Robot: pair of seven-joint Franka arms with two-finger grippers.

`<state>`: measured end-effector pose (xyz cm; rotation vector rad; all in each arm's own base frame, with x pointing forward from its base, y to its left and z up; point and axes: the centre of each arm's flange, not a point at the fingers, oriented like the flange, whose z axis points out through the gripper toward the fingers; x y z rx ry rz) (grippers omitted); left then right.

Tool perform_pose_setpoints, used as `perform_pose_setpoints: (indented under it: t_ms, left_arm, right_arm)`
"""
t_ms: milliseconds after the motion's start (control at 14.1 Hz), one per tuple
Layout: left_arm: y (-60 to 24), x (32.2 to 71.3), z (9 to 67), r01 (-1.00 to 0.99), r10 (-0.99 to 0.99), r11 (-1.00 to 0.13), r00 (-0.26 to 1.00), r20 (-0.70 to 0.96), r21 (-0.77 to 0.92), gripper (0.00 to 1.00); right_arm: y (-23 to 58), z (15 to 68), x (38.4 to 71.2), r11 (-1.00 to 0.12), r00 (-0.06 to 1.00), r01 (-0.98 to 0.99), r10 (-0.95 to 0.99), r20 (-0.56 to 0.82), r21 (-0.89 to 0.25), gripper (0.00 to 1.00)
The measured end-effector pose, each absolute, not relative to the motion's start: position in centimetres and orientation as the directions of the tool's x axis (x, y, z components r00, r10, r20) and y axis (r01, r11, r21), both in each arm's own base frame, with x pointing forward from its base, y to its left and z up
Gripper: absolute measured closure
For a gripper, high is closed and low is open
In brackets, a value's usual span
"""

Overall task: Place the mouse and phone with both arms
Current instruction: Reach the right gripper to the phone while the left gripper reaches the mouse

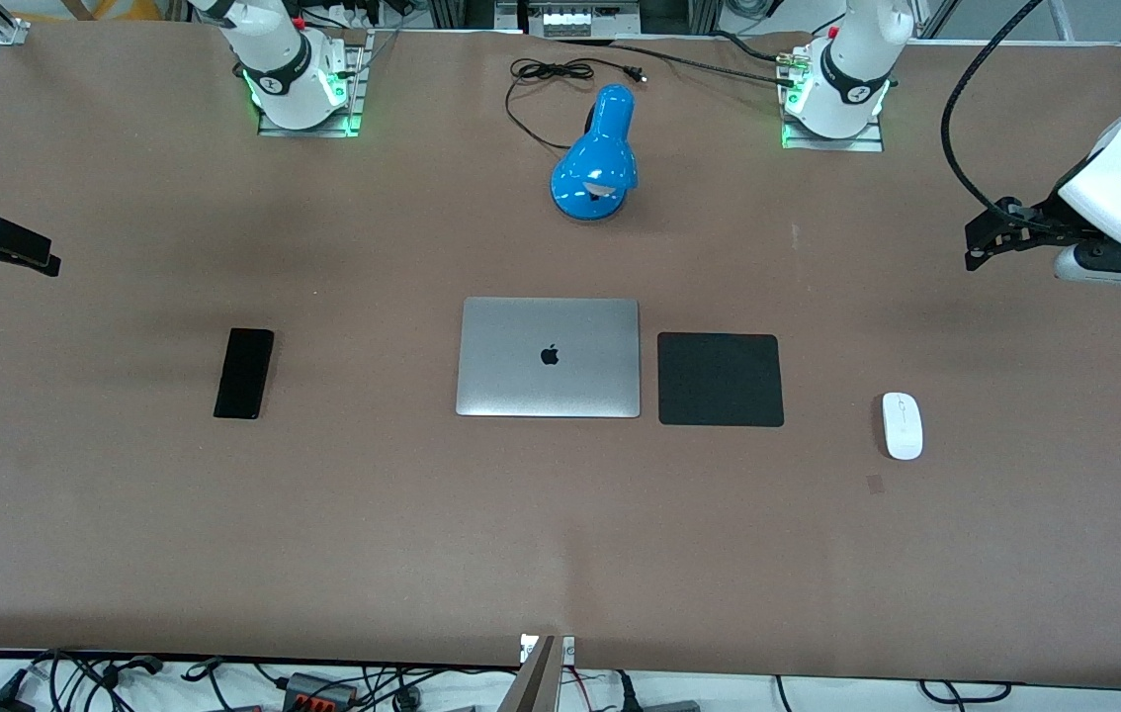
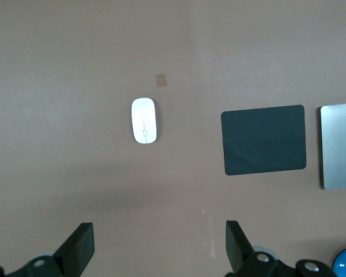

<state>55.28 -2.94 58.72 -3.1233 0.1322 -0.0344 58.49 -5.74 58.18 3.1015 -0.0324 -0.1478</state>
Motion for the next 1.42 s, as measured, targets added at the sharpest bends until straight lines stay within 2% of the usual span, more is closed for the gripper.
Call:
perform_pose_setpoints:
  t_ms: [567,780,1063,1276,1417]
  left_arm:
    - [-2.7,55.8,57.8,-0.080,-0.080,-0.997,0.997,-0.002,-0.015,0.00]
    - [-2.0,57.1,55.3,-0.070,-0.069,-0.998,0.996,-0.051,-0.012,0.00]
    - [-1.5,60.0,46.4,-0.065,-0.063,-0.998,0.981,-0.183,-0.003,0.00]
    - [-0.8,63.2,38.2,-0.053,-0.053,-0.999,0.984,-0.172,0.001,0.00]
    - [0.7,64.9,33.7,-0.033,-0.032,-0.999,0.994,-0.107,0.000,0.00]
  right_arm:
    - [-5.7,58.1,58.5,-0.999,0.995,-0.015,-0.018,-0.096,0.037,0.00]
    - [-5.7,57.0,58.6,-0.999,0.992,-0.002,-0.006,-0.129,0.033,0.00]
    - [-5.2,49.5,60.0,-1.000,0.978,0.013,0.007,-0.209,0.026,0.00]
    - [-4.8,41.3,60.6,-0.999,0.989,0.028,0.024,-0.144,0.029,0.00]
    - [-4.0,36.4,60.1,-0.999,0.997,0.044,0.042,-0.070,0.032,0.00]
